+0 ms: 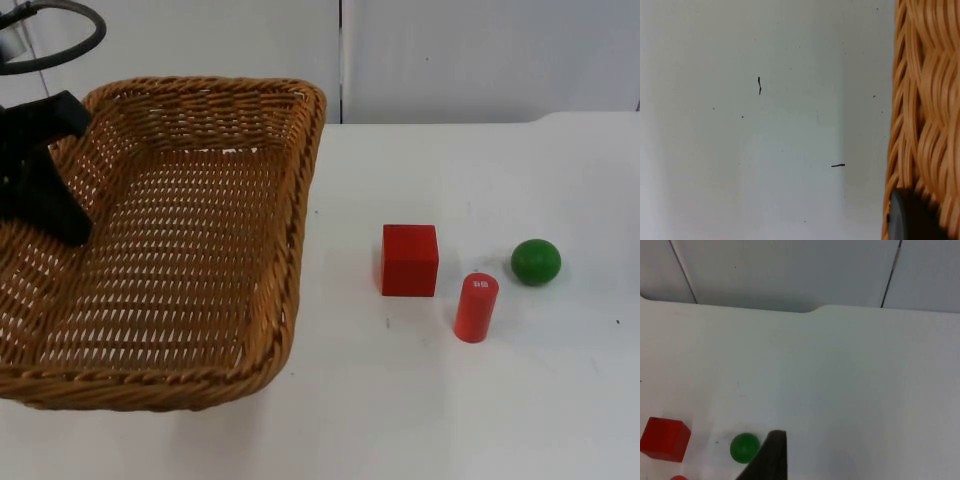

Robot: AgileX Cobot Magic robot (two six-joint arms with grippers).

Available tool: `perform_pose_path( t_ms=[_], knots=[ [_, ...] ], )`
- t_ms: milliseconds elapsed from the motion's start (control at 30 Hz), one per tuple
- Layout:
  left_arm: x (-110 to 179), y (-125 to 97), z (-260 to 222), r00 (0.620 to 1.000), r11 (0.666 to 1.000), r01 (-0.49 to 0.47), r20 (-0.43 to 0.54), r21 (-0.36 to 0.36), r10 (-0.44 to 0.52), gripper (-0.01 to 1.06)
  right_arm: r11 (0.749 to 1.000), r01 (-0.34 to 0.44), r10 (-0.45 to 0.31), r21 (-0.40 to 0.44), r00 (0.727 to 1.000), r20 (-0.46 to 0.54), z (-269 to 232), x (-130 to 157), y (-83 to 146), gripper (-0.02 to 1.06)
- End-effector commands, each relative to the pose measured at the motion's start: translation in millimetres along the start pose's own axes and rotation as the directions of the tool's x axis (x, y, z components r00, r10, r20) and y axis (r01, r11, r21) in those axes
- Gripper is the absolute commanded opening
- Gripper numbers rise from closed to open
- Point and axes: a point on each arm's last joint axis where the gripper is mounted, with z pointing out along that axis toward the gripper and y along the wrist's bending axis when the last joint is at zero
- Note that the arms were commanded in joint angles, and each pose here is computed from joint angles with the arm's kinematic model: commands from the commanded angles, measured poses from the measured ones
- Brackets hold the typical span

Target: Pick up the basket with the left hand and place the object to the left of the red cylinder into the basket with the right hand.

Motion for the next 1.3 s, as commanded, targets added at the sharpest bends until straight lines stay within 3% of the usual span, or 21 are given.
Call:
perform_pose_path(
  t_ms=[0, 133, 233, 333, 400, 533, 567, 667, 733, 767, 867, 900, 1000, 1167, 1267],
  knots=[
    [-1.0, -3.5, -4.1, 1.0, 1.0, 0.011, 0.024, 0.023, -0.012, 0.0, 1.0, 0.006, -0.007, -0.019, 1.0, -0.03, 9.3, -5.2, -0.1, 1.05],
    [-1.0, -3.5, -4.1, 1.0, 1.0, 0.011, 0.024, 0.023, -0.012, 0.0, 0.998, 0.017, -0.023, -0.061, 0.993, -0.115, 35.1, -9.5, 6.0, 1.05],
    [-1.0, -3.5, -4.1, 1.0, 1.0, 0.011, 0.024, 0.023, -0.012, 0.0, 0.993, 0.066, -0.08, -0.1, 0.986, -0.144, 55.2, -14.8, 20.2, 1.05],
    [-1.0, -3.5, -4.1, 1.0, 1.0, 0.011, 0.024, 0.023, -0.012, 0.0, 0.962, 0.209, -0.235, -0.177, 0.961, -0.146, 79.1, -22.2, 42.3, 1.05],
    [-1.0, -3.5, -4.1, 1.0, 1.0, 0.011, 0.024, 0.023, -0.012, 0.0, 0.95, 0.24, -0.272, -0.201, 0.951, -0.15, 87.7, -24.2, 50.5, 1.05],
    [-1.8, -3.1, -4.1, 0.999, 1.0, 0.011, 0.032, 0.018, -0.012, 0.0, 0.883, 0.359, -0.42, -0.301, 0.892, -0.168, 123.4, -30.9, 84.8, 1.05],
    [-1.8, -3.1, -4.1, 0.999, 1.0, 0.011, 0.032, 0.018, -0.012, 0.0, 0.883, 0.359, -0.42, -0.301, 0.892, -0.168, 123.4, -30.9, 84.8, 1.05],
    [-1.9, -3.2, -4.1, 0.999, 1.0, 0.012, 0.033, 0.02, -0.013, 0.0, 0.81, 0.453, -0.539, -0.373, 0.825, -0.168, 139.6, -31.7, 106.9, 1.05],
    [-1.9, -3.3, -4.1, 0.999, 1.0, 0.013, 0.033, 0.021, -0.014, 0.0, 0.744, 0.509, -0.622, -0.432, 0.764, -0.171, 155.5, -30.7, 125.4, 1.05],
    [-1.9, -3.3, -4.1, 0.999, 1.0, 0.013, 0.033, 0.021, -0.014, 0.0, 0.744, 0.509, -0.622, -0.432, 0.764, -0.171, 155.5, -30.7, 125.4, 1.05],
    [-2.1, -3.2, -4.1, 0.999, 1.0, 0.013, 0.035, 0.02, -0.014, 0.0, 0.669, 0.561, -0.696, -0.488, 0.704, -0.144, 176.6, -22.1, 141.7, 1.05],
    [-2.1, -3.2, -4.1, 0.999, 1.0, 0.013, 0.035, 0.02, -0.014, 0.0, 0.669, 0.561, -0.696, -0.488, 0.704, -0.144, 176.6, -22.1, 141.7, 1.05],
    [-2.1, -3.2, -4.1, 0.999, 1.0, 0.013, 0.035, 0.02, -0.014, 0.0, 0.602, 0.58, -0.744, -0.549, 0.656, -0.124, 198.7, -7.9, 149.2, 1.05],
    [-3.1, -5.1, -4.2, 0.998, 0.999, 0.031, 0.045, 0.041, -0.033, 0.0, 0.558, 0.588, -0.776, -0.585, 0.619, -0.118, 222.7, 8.0, 154.5, 1.05],
    [-3.0, -4.9, -4.2, 0.999, 0.999, 0.029, 0.045, 0.039, -0.031, 0.0, 0.536, 0.585, -0.781, -0.609, 0.618, -0.094, 232.5, 14.5, 159.0, 1.05]
  ],
)
